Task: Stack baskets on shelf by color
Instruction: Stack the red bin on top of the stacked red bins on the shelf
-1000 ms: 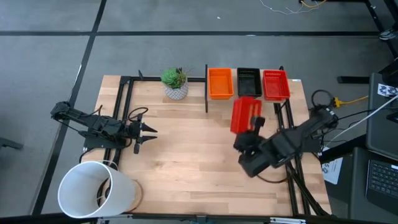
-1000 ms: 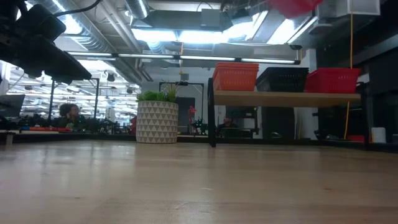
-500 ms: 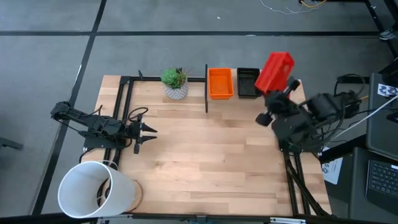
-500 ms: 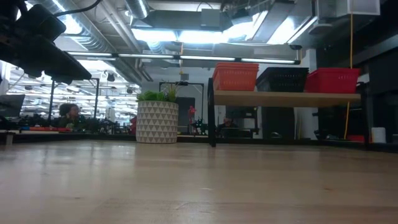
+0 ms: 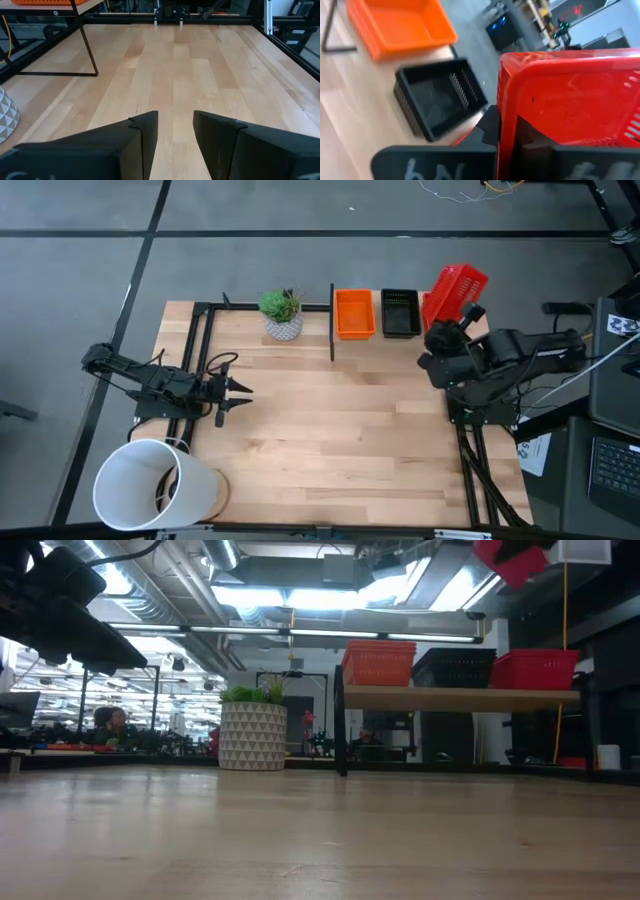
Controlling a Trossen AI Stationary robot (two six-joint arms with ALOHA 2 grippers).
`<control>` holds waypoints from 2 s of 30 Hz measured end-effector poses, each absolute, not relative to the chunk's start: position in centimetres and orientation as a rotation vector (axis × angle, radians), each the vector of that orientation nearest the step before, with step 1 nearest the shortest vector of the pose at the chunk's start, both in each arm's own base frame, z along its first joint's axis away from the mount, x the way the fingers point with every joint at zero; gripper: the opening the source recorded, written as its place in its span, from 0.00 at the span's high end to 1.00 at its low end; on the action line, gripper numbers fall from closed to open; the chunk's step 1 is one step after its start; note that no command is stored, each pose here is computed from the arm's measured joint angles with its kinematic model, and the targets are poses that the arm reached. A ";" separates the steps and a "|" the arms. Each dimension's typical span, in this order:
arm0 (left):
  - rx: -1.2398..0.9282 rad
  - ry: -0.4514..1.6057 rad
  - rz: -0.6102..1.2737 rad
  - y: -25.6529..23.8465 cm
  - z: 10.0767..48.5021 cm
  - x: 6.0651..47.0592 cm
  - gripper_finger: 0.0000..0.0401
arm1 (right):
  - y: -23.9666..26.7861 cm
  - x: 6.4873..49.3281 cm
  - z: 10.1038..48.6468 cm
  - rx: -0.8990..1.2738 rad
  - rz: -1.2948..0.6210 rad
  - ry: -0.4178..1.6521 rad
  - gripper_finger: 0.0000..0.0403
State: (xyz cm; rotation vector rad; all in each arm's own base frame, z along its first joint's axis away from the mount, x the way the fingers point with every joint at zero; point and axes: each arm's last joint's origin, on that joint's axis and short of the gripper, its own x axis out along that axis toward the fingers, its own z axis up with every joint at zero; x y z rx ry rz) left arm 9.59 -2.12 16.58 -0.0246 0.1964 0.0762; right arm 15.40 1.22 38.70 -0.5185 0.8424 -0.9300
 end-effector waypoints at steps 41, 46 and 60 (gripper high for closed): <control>-0.025 0.195 0.077 -2.1 16.6 9.6 0.71 | -7.4 16.5 36.7 -0.220 -0.605 1.462 1.00; -0.025 0.196 0.077 -2.1 16.6 9.6 0.71 | -8.6 15.9 36.6 -0.152 -0.563 1.485 1.00; -0.025 0.196 0.077 -2.1 16.6 9.6 0.71 | -10.6 14.4 34.8 -0.221 -0.369 1.629 1.00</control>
